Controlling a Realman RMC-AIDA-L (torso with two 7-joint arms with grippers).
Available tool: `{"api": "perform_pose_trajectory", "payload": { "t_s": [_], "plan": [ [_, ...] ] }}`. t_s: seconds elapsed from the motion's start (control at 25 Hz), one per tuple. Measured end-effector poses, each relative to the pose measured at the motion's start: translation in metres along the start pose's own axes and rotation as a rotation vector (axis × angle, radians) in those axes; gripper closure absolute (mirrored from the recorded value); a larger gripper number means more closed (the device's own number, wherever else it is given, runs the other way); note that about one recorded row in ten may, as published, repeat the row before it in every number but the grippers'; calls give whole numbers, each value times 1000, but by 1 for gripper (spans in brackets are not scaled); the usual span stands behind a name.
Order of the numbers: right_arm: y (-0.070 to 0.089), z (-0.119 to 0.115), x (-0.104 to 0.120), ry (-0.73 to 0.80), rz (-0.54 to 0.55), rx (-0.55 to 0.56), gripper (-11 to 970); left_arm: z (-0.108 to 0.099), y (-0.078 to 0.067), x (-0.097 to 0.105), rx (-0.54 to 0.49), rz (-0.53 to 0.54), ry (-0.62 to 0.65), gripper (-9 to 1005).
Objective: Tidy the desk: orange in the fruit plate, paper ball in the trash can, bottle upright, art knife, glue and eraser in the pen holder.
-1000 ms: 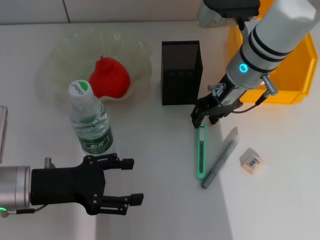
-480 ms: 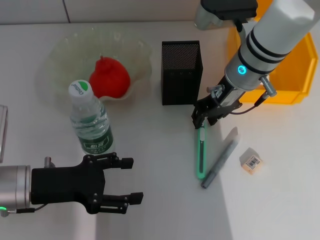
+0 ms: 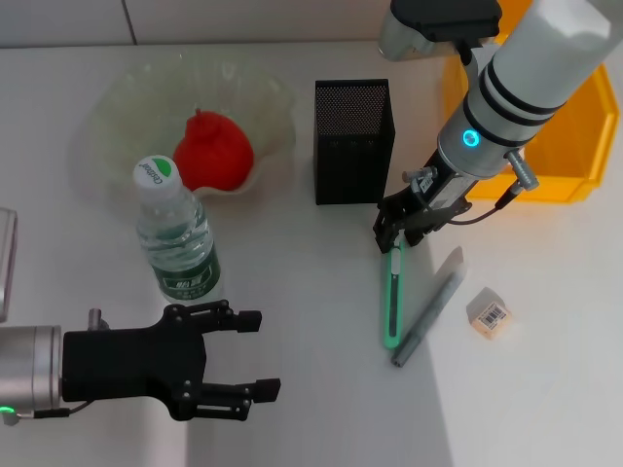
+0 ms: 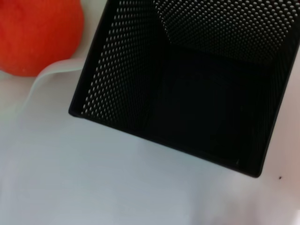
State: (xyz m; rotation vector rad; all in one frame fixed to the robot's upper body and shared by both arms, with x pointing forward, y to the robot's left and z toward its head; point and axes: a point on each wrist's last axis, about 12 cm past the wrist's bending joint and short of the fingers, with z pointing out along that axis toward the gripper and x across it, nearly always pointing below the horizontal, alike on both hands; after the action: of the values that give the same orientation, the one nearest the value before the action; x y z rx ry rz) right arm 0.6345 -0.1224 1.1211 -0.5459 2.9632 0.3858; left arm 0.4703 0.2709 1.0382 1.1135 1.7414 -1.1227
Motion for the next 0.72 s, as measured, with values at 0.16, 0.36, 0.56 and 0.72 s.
{"api": "perform_pose_trajectory", "payload": {
  "t_s": [0.16, 0.36, 0.56, 0.72],
  "plan": [
    [0, 1, 1, 3, -4, 3, 697, 0, 0, 0, 1, 1, -1, 137],
    [-1, 1, 2, 8, -6, 7, 750, 0, 0, 0, 0, 2, -2, 137],
    [-2, 2, 3, 9, -4, 6, 769, 0, 0, 0, -2, 4, -5, 137],
    [-2, 1, 2, 6, -9, 6, 785, -1, 0, 0, -4, 2, -5, 137]
  ]
}}
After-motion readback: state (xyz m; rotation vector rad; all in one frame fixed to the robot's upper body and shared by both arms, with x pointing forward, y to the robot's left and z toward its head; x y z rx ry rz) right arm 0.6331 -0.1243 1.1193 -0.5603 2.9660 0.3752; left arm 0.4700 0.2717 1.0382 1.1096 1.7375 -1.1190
